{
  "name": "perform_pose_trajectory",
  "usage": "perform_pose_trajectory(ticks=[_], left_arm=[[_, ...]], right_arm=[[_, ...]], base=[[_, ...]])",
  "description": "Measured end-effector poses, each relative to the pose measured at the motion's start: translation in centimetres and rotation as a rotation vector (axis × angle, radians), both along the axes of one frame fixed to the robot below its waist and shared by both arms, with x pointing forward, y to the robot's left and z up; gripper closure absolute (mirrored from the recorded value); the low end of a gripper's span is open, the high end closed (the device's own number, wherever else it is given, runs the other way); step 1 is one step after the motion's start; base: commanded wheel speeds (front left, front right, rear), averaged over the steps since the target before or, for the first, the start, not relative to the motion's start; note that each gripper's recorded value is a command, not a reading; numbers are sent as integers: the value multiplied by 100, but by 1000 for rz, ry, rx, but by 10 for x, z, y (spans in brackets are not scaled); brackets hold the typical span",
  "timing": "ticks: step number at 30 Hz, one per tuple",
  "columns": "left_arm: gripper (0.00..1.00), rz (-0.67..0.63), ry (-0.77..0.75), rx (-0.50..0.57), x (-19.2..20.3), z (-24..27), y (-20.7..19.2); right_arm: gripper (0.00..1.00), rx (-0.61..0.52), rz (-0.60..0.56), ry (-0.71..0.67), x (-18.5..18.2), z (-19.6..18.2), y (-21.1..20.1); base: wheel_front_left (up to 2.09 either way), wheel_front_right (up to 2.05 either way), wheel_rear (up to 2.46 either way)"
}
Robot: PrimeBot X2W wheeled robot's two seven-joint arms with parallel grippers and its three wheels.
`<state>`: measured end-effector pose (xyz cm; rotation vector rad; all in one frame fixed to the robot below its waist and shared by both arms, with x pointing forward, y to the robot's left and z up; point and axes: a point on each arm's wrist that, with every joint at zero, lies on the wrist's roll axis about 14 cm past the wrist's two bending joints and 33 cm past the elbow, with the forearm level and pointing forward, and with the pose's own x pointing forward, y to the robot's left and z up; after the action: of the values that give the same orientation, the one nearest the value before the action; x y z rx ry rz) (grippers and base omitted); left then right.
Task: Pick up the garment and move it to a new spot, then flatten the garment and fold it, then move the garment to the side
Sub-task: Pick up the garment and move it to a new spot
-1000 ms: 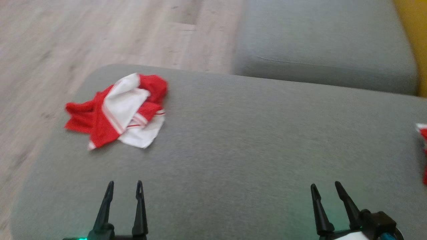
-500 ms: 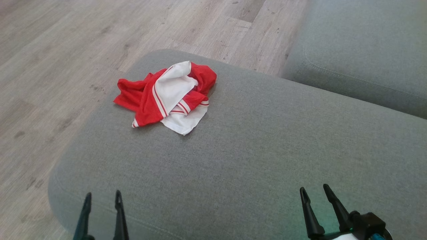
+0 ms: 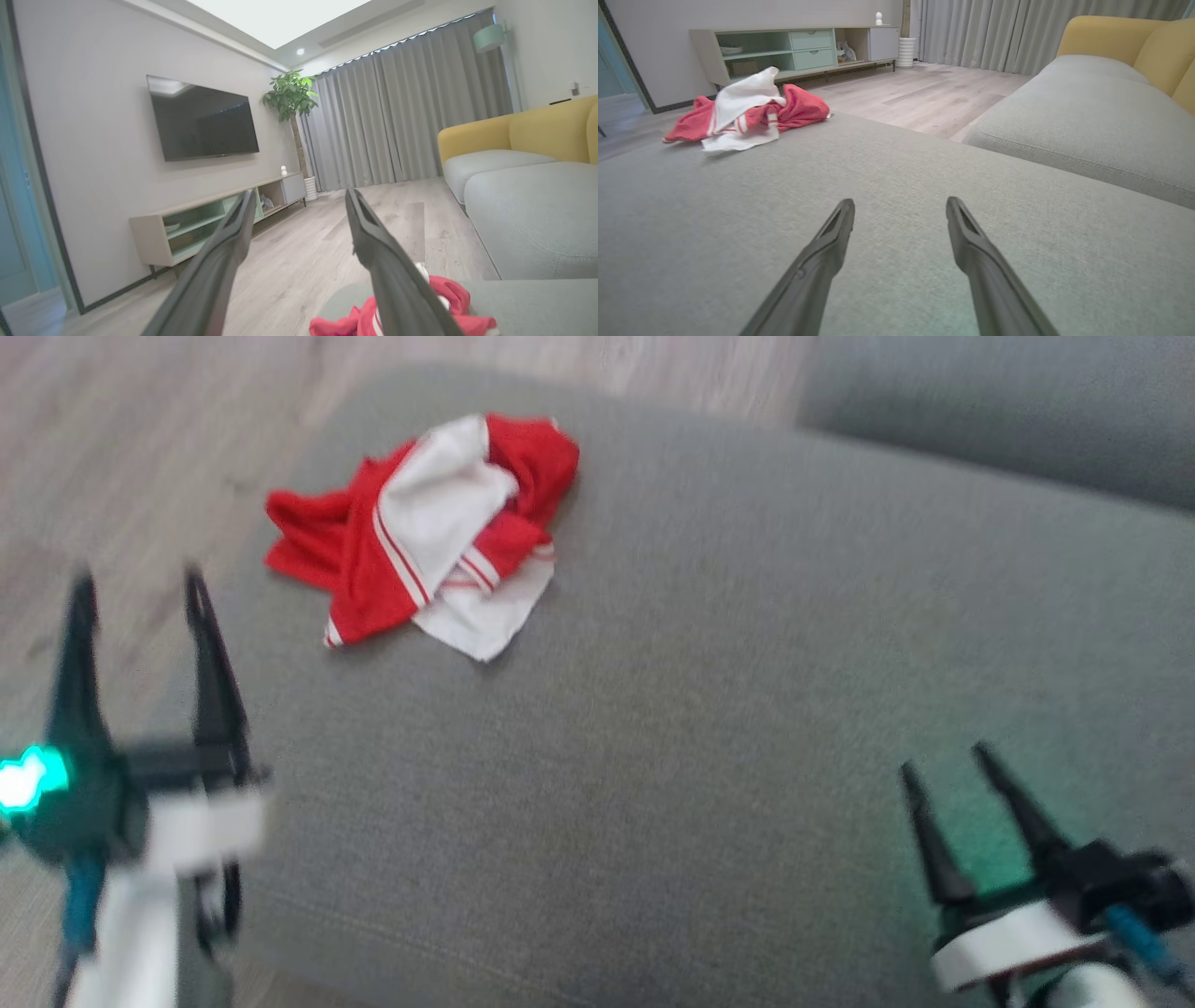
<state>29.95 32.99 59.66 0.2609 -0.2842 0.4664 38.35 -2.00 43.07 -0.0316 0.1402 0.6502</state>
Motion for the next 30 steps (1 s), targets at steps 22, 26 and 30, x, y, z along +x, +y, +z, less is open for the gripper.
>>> perform_pose_trajectory(ticks=[22,26,30], left_arm=[[0,-95,871,-432,187,-244,11],[100,-92,829,-437,198,-247,15],[100,-133,710,-377,211,-223,12]], right_arm=[[0,-75,-25,-13,92,-76,-57],[0,-69,-63,-19,96,-75,-65],[0,-69,-81,-20,97,-71,-67]], base=[[0,0,0],[0,0,0],[0,0,0]])
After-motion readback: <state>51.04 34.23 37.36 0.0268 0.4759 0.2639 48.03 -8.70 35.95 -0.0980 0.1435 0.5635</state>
